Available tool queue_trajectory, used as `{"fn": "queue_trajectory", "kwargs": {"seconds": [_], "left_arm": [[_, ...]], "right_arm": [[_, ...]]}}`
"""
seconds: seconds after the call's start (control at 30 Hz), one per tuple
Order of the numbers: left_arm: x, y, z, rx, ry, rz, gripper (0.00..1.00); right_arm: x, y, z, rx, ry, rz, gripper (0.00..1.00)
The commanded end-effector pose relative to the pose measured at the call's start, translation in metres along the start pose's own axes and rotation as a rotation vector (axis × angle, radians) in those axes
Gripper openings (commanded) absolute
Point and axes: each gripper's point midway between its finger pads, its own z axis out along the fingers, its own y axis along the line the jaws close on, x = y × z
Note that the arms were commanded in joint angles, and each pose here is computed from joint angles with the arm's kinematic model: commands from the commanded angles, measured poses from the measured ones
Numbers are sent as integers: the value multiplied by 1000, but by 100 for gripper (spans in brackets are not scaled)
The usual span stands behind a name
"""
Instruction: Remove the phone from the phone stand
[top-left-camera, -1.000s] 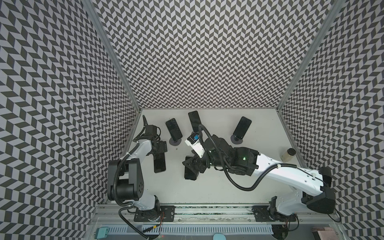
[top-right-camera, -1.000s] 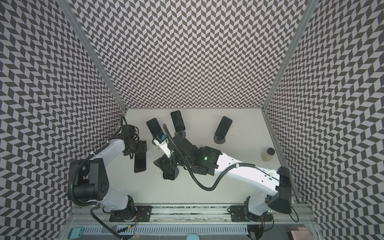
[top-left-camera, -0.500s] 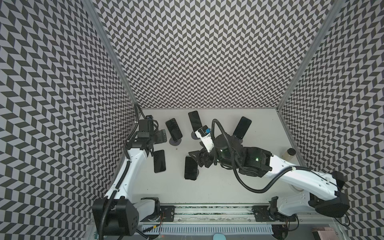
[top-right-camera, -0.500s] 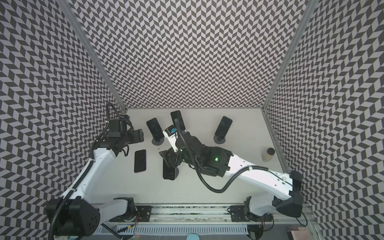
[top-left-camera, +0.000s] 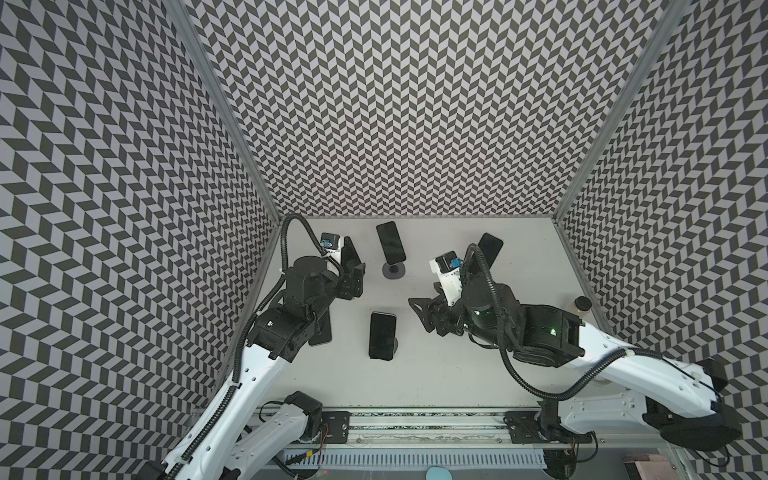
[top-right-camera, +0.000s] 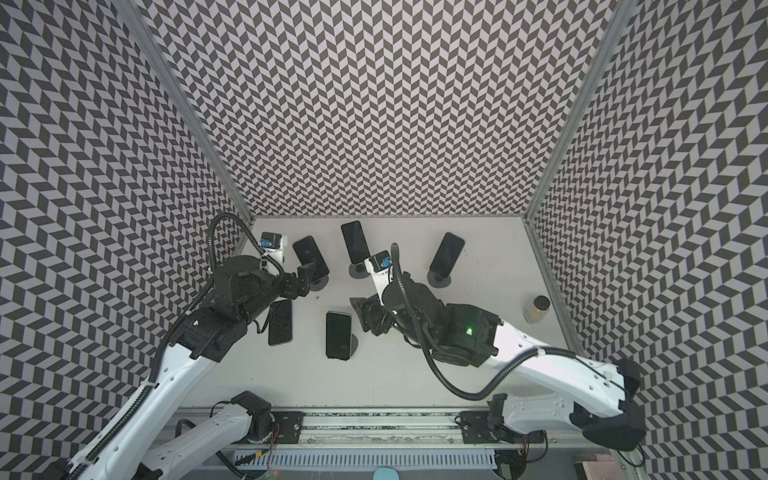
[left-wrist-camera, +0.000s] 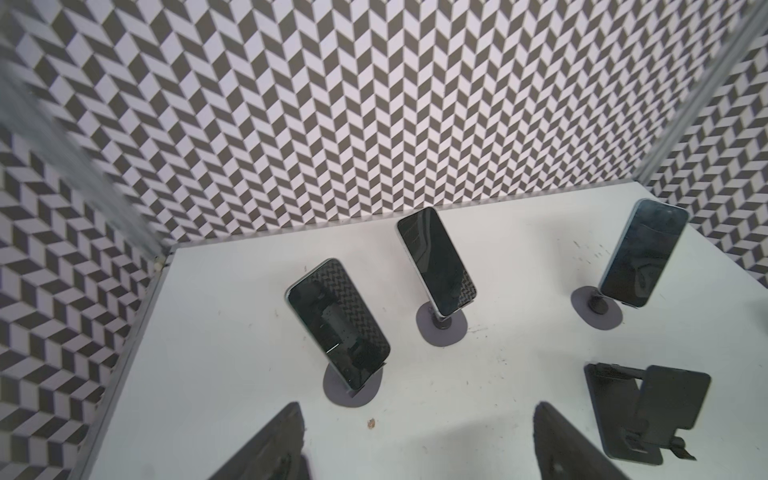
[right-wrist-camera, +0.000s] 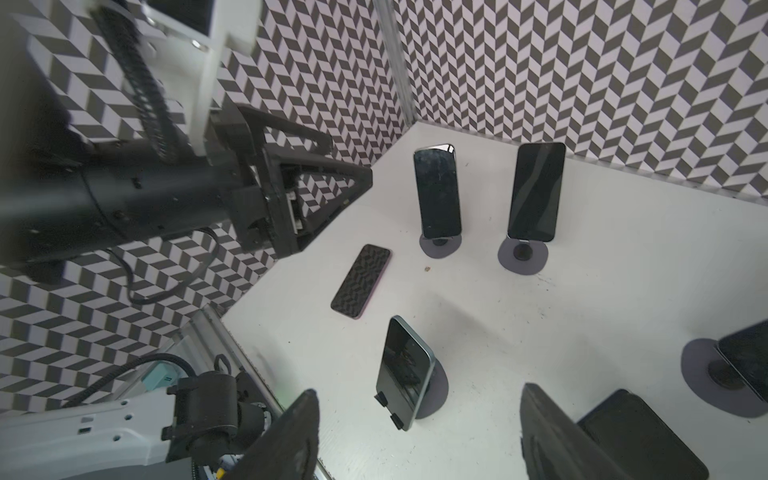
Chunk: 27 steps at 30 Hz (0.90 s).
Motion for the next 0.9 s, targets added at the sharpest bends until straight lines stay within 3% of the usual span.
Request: {"fn": "queue_trajectory", "kwargs": {"seconds": [0.0, 0.1, 0.23, 0.33, 0.47, 0.7, 0.87], "left_arm": [[-17, -34, -1, 124, -93, 78, 87], [-20, -78, -10, 312, -163, 180, 87], [-23, -120, -22, 460, -275, 334, 89], [-22, -131, -15, 482, -307, 396, 90], [-25, -142, -12, 527, -335, 425, 92], [2, -151, -8, 596, -276, 484, 94], [7, -146, -24, 601, -332, 509, 97]], "right_arm": [[5, -15, -7, 49, -23, 68, 75], [15, -25, -7, 75, -30, 123, 74], [7, -36, -14, 112, -68, 172, 74], [7, -47, -17, 152, -99, 185, 79], [3, -61, -22, 204, -136, 212, 94], [3, -83, -18, 246, -139, 271, 92], [2, -96, -13, 263, -125, 299, 91]]}}
